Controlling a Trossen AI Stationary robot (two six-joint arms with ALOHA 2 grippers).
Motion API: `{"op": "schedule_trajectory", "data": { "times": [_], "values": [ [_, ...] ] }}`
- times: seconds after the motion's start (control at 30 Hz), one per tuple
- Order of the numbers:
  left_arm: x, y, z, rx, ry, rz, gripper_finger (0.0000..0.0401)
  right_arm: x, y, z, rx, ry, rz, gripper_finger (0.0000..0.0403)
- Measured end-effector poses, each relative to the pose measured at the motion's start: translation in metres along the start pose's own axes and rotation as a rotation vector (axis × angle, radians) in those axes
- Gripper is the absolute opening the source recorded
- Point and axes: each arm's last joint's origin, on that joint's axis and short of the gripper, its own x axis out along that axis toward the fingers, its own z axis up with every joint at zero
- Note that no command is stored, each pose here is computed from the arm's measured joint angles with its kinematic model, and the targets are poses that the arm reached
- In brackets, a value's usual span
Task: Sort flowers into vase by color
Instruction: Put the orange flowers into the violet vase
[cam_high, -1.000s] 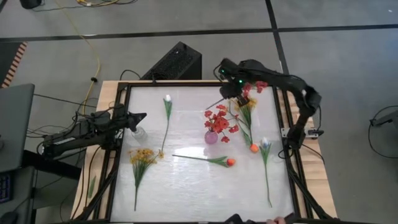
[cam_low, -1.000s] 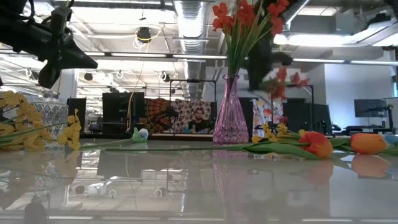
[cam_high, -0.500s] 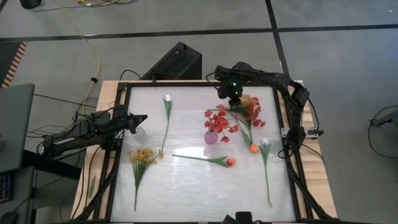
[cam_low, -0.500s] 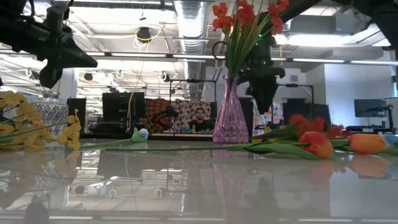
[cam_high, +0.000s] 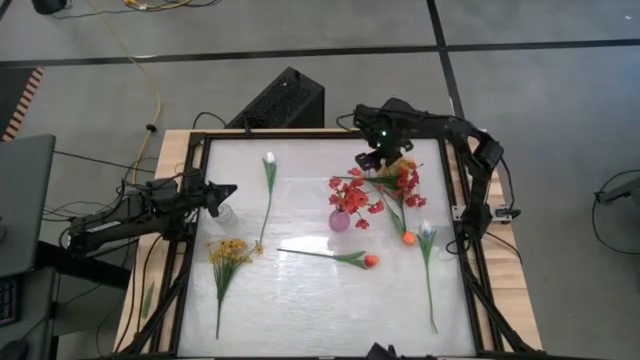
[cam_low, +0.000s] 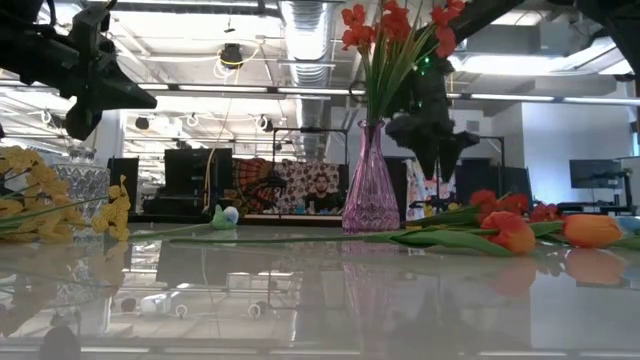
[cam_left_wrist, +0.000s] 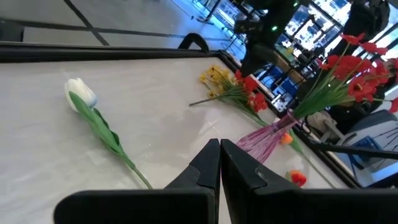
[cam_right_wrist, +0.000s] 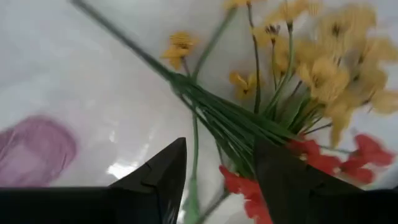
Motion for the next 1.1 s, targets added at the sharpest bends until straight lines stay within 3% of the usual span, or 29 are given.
{"op": "schedule_trajectory", "data": {
  "times": [0.17,0.37,0.47,0.57,0.7,0.93,1.1],
  "values": [
    [0.0,0.0,0.0,-0.004,0.014,-0.017,0.0,0.005,0.013,-0.019,0.2,-0.12,0.054,0.0199],
    [0.0,0.0,0.0,-0.006,0.014,-0.016,0.0,-0.004,0.01,-0.047,0.765,-0.457,0.184,0.0198],
    [0.0,0.0,0.0,-0.006,0.013,-0.017,0.0,0.003,0.016,-0.056,0.971,-0.512,0.311,0.0198],
    [0.0,0.0,0.0,-0.005,0.014,-0.016,0.0,0.015,0.026,-0.061,0.996,-0.493,0.358,0.0198],
    [0.0,0.0,0.0,-0.006,0.012,-0.016,0.0,0.028,0.033,-0.064,1.0,-0.463,0.307,0.0198],
    [0.0,-0.001,-0.001,-0.02,0.032,-0.039,0.0,0.054,0.049,-0.066,1.155,-0.408,0.274,0.0198],
    [0.0,-0.002,-0.001,-0.024,0.046,-0.056,0.0,0.068,0.054,-0.064,1.359,-0.411,0.274,0.0198]
  ]
}}
